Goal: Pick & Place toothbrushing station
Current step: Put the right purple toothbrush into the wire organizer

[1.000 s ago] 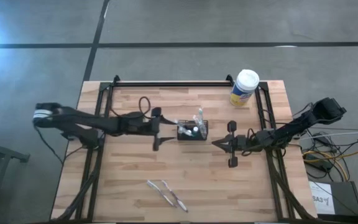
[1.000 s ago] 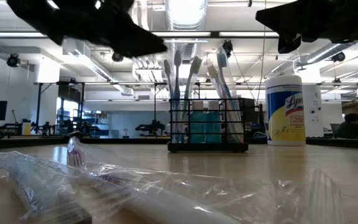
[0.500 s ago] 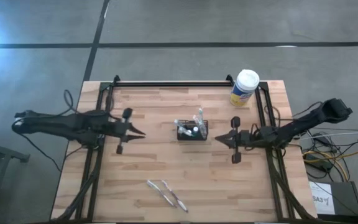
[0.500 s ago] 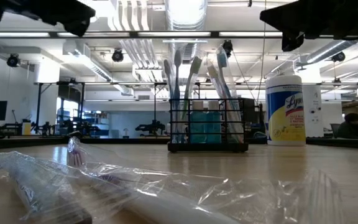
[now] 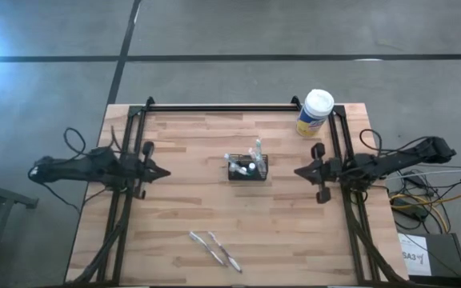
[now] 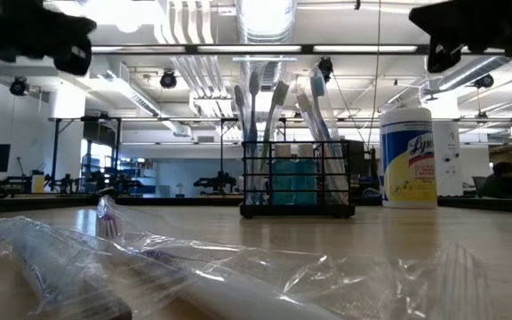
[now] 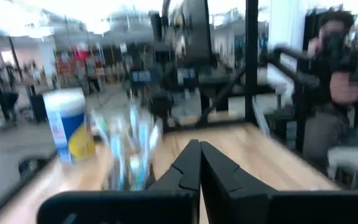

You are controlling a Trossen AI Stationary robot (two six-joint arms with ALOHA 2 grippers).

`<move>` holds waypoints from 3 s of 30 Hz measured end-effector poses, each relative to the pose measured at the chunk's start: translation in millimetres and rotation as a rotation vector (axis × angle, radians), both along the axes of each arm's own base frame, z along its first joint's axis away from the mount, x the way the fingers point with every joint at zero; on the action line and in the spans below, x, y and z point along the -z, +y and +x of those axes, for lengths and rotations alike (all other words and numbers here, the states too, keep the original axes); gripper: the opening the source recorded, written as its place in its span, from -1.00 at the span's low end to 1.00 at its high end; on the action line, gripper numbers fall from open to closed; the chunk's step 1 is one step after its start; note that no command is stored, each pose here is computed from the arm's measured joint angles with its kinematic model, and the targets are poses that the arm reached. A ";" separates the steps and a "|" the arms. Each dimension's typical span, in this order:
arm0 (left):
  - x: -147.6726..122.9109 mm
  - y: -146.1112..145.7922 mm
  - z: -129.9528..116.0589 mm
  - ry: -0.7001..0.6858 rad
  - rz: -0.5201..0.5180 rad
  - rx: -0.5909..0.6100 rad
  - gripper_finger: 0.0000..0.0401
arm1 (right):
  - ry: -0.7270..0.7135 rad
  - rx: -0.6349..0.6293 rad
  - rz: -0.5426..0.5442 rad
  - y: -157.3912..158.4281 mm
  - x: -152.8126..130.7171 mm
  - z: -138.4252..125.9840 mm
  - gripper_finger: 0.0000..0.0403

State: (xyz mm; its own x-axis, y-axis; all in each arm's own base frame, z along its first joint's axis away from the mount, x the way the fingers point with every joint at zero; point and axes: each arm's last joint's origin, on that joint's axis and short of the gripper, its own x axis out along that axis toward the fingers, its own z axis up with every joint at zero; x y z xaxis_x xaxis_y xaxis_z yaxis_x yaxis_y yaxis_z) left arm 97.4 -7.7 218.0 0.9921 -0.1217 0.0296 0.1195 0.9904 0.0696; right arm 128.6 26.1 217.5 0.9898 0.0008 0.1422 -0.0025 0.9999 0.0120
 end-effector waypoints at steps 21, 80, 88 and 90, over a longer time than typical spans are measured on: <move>50.0 -0.8 0.0 0.009 -0.005 0.028 -0.99 | 0.026 0.023 0.101 -3.8 37.7 -10.2 -0.96; 54.6 -0.7 2.0 0.061 -0.038 0.020 -0.95 | 1.007 0.061 0.463 189.4 6.2 303.0 -0.85; 54.7 -0.7 2.1 0.064 -0.060 0.020 -0.94 | 1.171 0.239 0.497 186.6 20.6 333.5 -0.35; 54.7 -0.7 2.1 0.064 -0.064 0.021 -0.94 | 1.221 0.262 0.490 184.0 27.3 337.7 -0.25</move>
